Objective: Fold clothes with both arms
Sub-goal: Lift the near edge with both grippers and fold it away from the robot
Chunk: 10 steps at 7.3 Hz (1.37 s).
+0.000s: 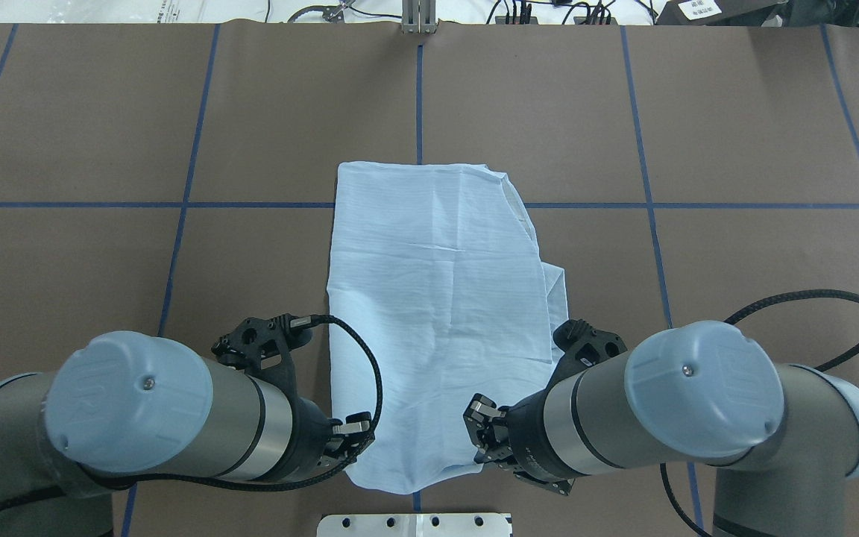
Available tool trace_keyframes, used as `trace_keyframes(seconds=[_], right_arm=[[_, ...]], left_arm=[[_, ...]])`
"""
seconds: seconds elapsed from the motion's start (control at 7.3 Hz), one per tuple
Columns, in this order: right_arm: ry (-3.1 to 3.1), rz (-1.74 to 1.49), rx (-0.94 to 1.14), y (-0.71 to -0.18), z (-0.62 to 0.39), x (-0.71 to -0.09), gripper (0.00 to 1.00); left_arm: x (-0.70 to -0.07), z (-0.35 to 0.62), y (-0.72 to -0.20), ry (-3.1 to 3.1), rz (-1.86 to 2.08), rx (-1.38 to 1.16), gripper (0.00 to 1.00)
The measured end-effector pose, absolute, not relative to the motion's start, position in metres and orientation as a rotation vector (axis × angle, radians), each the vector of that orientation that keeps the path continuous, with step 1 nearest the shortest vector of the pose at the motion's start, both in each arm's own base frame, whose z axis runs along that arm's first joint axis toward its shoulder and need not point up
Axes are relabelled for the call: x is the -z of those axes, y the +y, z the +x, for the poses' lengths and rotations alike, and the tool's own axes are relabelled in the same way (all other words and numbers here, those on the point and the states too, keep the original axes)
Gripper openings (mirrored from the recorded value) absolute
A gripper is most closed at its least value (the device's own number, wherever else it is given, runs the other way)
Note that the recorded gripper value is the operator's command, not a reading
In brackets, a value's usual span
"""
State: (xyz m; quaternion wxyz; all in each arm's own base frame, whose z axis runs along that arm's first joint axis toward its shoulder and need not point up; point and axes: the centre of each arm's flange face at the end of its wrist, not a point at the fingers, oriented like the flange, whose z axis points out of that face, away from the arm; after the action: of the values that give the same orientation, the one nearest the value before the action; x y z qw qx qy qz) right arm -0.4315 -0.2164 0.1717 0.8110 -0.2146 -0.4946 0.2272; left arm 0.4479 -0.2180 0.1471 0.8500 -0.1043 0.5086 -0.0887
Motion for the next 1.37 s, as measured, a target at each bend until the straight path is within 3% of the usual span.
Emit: trace_keyframes(seconds=[0.27, 0.55, 1.37], right_arm=[[-1.051, -0.503, -0.452, -0.211, -0.426, -0.17, 0.0], [-1.029, -0.45, -0.491, -0.248, -0.438, -0.183, 0.0], [-1.008, -0.171, -0.495, -0.42, -0.449, -0.19, 0.0]], left_arm=[[-0.14, 0.43, -0.201, 1.029, -0.284, 0.175, 0.0], [-0.144, 0.437, -0.223, 1.005, -0.257, 0.194, 0.0], [-0.195, 0.452, -0.434, 0.954, -0.018, 0.327, 0.0]])
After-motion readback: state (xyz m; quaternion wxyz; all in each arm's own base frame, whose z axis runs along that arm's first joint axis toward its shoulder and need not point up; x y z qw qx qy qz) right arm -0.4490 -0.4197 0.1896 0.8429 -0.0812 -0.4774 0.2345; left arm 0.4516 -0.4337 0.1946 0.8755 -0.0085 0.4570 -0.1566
